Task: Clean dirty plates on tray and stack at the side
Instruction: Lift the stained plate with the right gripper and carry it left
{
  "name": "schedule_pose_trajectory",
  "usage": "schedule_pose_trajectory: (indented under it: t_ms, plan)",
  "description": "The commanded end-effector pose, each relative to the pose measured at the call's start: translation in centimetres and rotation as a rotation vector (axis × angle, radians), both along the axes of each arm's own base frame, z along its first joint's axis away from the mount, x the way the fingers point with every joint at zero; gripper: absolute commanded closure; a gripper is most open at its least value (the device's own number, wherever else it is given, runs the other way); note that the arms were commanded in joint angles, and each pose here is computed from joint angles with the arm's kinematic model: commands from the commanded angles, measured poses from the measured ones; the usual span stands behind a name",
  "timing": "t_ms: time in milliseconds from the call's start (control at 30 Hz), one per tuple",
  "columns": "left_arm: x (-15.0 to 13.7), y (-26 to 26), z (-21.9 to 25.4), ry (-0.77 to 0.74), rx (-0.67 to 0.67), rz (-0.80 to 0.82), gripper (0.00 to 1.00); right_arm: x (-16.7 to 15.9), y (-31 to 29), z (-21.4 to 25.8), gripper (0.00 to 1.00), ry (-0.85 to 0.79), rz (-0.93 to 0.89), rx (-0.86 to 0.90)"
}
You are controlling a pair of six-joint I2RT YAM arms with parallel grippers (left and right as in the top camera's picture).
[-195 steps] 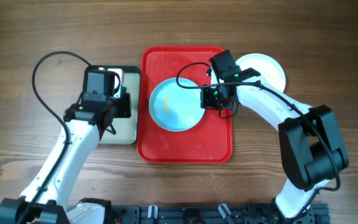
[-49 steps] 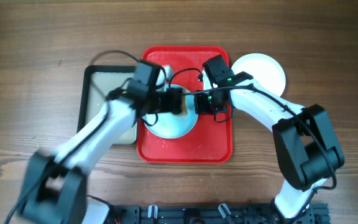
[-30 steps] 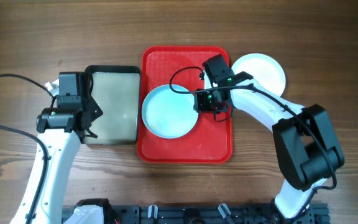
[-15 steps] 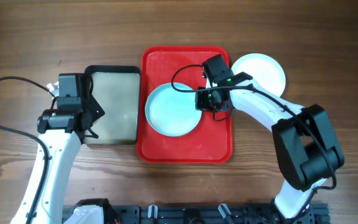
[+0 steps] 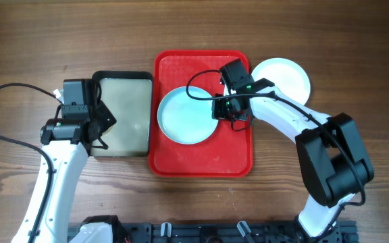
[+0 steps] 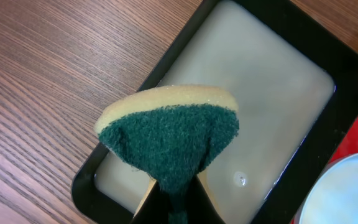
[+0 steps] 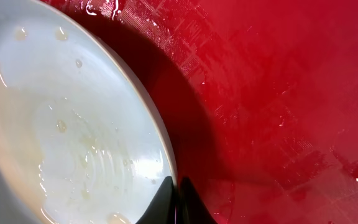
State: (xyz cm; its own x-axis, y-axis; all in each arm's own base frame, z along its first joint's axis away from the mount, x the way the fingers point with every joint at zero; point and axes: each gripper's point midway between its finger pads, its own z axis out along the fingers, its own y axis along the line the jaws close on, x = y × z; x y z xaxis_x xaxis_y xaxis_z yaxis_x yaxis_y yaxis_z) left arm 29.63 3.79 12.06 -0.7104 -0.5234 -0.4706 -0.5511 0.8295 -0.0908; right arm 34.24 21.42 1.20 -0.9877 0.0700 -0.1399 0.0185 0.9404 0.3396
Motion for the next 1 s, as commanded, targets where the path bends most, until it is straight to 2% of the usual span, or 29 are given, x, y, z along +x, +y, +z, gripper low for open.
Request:
schedule_pose_trajectory:
  t_ms: [0, 267, 633, 800, 967]
  plan:
    - [0.1, -0.1, -0.2, -0.002, -0.011, -0.003, 0.96, -0.7, 0.1, -0.8, 0.96, 0.032, 0.0, 0.005]
    - [1.0, -1.3, 0.1, -0.034, -0.045, -0.086, 0.96, -0.8, 0.9, 0.6, 0.96, 0.047, 0.063, 0.031]
    - [1.2, -1.3, 0.2, -0.036, -0.038, -0.107, 0.96, 2.2, 0.7, 7.0, 0.96, -0.022, 0.091, -0.053]
    - [1.2, -1.3, 0.2, -0.036, -0.038, -0.107, 0.96, 4.1, 1.7, 11.3, 0.96, -0.093, 0.092, -0.018]
    - [1.2, -1.3, 0.2, -0.036, -0.038, -0.107, 0.96, 5.1, 3.8, 12.0, 0.96, -0.164, 0.109, 0.015]
